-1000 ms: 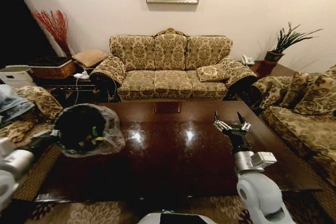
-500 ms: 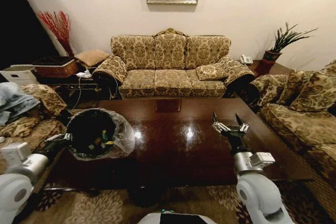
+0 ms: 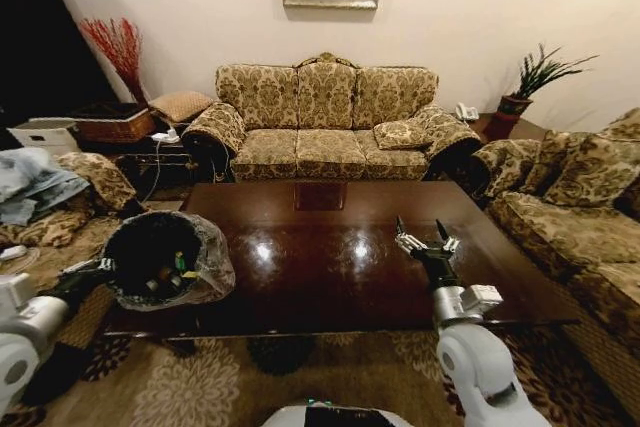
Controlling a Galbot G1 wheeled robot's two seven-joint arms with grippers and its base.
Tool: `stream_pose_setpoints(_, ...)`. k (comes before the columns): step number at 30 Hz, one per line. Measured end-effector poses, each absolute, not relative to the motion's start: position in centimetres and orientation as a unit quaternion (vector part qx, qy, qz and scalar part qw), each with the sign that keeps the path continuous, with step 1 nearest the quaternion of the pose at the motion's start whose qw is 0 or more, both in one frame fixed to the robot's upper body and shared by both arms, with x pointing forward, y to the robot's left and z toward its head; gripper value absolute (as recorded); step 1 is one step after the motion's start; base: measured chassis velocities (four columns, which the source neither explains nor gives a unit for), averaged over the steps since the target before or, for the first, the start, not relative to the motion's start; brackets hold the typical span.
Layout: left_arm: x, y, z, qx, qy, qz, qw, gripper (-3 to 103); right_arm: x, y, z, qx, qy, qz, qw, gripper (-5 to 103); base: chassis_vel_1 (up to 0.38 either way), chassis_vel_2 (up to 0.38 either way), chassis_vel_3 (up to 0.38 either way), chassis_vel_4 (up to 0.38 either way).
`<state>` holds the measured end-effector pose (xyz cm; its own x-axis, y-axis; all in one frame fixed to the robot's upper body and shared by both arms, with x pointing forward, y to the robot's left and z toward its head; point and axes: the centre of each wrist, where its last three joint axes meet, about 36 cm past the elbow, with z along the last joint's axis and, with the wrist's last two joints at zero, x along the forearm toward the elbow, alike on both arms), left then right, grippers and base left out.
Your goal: Move to the front of the table and place the trash on the table into the trash bin.
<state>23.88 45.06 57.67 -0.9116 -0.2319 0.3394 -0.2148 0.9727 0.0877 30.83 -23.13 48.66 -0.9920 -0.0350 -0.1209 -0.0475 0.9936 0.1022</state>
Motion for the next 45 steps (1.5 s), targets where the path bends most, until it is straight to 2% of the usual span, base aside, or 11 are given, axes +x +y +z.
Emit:
stream_pose_setpoints(17, 22.2, 45.3, 54.6, 0.149, -0.970, 0.001, 0.194, 0, 31.4, -22.4, 47.3, -0.027, 0.996, 0.059, 0.060, 100, 0.293, -0.274, -0.291, 0.272)
stream_pose_setpoints(25, 20.9, 44.7, 52.1, 0.172, -0.963, 0.022, 0.208, 0, 32.2, -22.0, 45.7, -0.042, 0.990, 0.074, 0.112, 100, 0.177, -0.216, -0.196, 0.201)
stream_pose_setpoints(38, 17.7, 47.0, 44.2, 0.245, -0.929, 0.029, 0.277, 0, 32.7, -21.9, 43.6, -0.051, 0.988, 0.085, 0.121, 100, -0.011, 0.017, 0.015, -0.010)
stream_pose_setpoints(42, 17.0, 48.2, 40.7, 0.267, -0.913, 0.037, 0.307, 0, 32.5, -21.7, 42.9, -0.051, 0.988, 0.091, 0.113, 100, 0.000, 0.000, 0.000, 0.000)
stream_pose_setpoints(45, 17.0, 49.3, 35.1, 0.296, -0.894, 0.059, 0.330, 0, 32.2, -21.7, 42.5, -0.052, 0.988, 0.092, 0.109, 100, 0.000, 0.000, 0.000, 0.000)
